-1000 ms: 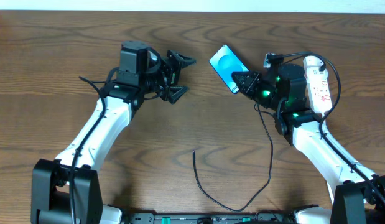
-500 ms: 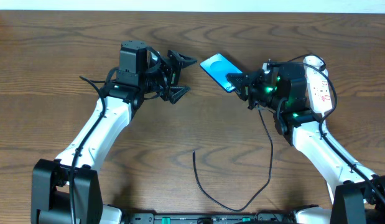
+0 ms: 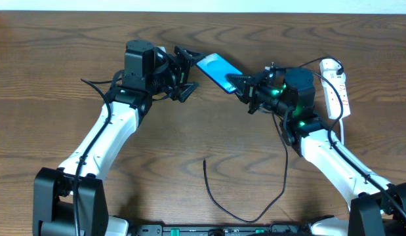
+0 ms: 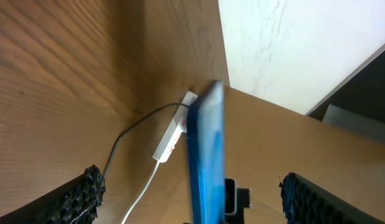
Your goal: Plug charger to phone and switch on socket
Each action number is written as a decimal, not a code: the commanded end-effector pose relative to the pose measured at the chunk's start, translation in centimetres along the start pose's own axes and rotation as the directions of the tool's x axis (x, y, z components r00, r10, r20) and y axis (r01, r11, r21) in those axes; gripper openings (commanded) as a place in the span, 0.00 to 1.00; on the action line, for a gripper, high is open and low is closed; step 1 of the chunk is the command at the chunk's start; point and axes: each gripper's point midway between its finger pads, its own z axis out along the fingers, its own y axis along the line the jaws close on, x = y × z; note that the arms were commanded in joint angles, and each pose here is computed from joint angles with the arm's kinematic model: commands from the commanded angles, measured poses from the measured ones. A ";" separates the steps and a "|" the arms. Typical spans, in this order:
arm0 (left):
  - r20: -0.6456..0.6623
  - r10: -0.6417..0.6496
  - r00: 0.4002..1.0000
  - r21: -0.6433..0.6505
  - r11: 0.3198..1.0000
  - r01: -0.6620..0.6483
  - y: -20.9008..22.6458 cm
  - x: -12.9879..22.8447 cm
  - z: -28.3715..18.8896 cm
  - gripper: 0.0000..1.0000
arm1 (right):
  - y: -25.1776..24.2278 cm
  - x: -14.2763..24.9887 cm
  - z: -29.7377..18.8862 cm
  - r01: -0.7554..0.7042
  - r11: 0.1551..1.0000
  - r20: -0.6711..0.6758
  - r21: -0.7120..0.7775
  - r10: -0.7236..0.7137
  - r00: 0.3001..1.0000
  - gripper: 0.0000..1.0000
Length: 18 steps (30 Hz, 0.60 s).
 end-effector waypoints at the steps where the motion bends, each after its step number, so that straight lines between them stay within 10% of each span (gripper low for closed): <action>1: 0.045 0.025 0.999 0.022 0.999 -0.026 -1.1 -0.4 -0.7 0.92 | 1.6 0.7 0.5 -0.010 0.999 0.000 -0.045 0.010 1.000 0.01; 18: 0.094 -0.001 0.996 0.065 0.998 -0.005 -2.3 -1.3 -0.8 0.91 | 4.5 3.6 1.8 0.010 0.984 0.007 -0.180 -0.009 1.000 0.01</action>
